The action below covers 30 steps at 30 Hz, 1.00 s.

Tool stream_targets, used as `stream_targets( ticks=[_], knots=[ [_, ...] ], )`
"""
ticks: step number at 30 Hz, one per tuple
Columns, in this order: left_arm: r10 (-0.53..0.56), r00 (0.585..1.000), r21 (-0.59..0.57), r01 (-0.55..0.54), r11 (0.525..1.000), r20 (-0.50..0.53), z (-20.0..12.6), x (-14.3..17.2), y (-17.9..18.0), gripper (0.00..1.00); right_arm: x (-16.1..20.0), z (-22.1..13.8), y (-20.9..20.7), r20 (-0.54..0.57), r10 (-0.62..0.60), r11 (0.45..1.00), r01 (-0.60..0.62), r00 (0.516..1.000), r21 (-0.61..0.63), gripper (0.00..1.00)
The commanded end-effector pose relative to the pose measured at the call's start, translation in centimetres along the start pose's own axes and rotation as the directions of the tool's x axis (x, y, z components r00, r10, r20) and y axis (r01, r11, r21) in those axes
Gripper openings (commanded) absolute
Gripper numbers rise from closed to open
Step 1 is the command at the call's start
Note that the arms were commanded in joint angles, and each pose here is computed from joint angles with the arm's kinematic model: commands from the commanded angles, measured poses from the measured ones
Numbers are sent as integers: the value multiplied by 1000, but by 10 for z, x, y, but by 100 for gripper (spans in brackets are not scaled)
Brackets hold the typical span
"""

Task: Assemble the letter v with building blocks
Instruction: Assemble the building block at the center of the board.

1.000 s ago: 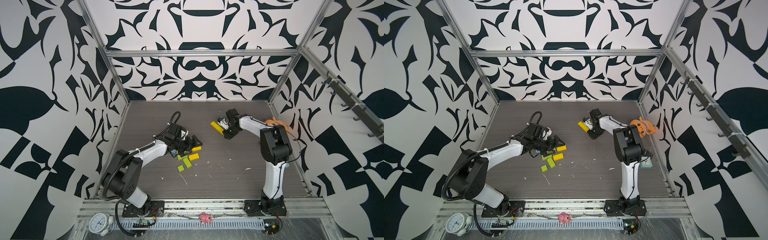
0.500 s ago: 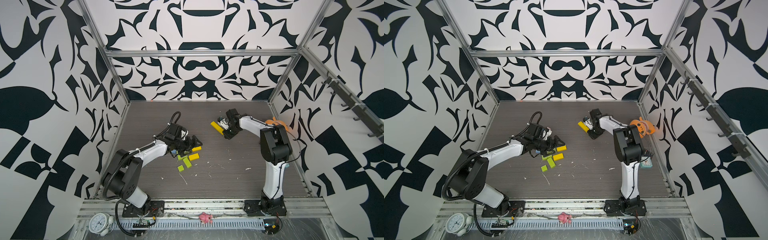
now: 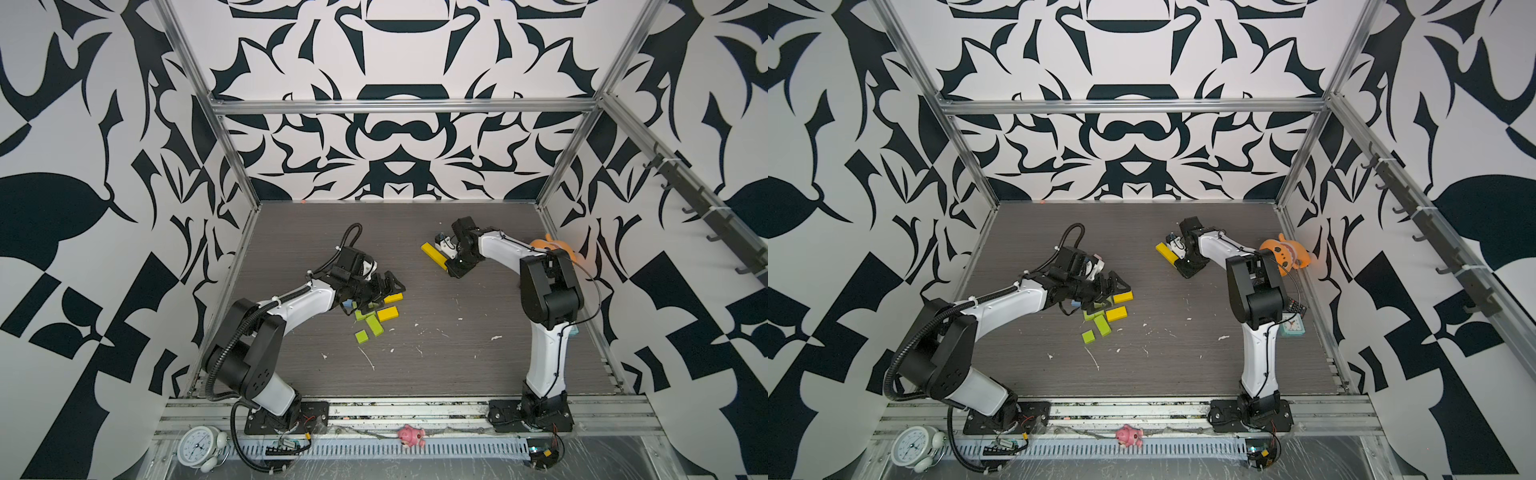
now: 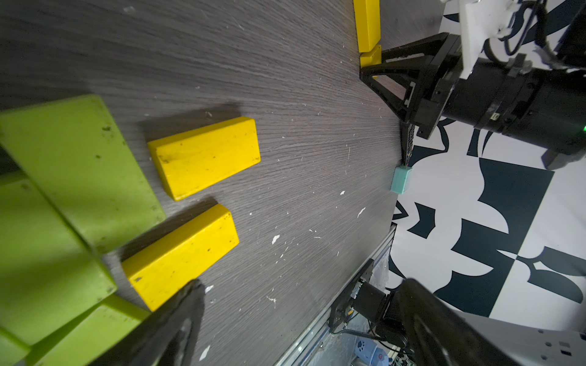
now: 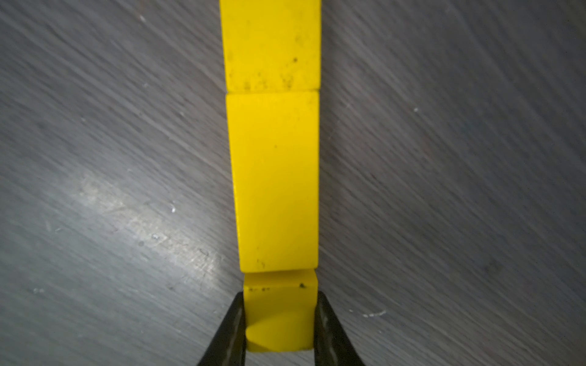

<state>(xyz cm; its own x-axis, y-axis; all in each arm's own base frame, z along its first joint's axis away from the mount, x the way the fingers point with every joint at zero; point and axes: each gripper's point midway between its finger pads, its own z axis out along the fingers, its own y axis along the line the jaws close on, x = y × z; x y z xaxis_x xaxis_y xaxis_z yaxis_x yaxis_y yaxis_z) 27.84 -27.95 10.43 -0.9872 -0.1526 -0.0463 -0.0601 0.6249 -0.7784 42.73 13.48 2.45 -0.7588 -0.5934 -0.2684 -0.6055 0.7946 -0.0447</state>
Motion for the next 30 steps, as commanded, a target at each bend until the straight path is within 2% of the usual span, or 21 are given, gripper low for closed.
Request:
stream_targets(
  ticks=[1,30],
  knots=[
    [-3,1000,-10,3,1000,-6,3,0,1,100,-4,5,2,-1,-6,1000,6,1000,-8,30],
    [-5,1000,-18,5,1000,-6,4,2,2,99,-4,9,10,-15,-28,1000,28,999,-11,35]
  ],
)
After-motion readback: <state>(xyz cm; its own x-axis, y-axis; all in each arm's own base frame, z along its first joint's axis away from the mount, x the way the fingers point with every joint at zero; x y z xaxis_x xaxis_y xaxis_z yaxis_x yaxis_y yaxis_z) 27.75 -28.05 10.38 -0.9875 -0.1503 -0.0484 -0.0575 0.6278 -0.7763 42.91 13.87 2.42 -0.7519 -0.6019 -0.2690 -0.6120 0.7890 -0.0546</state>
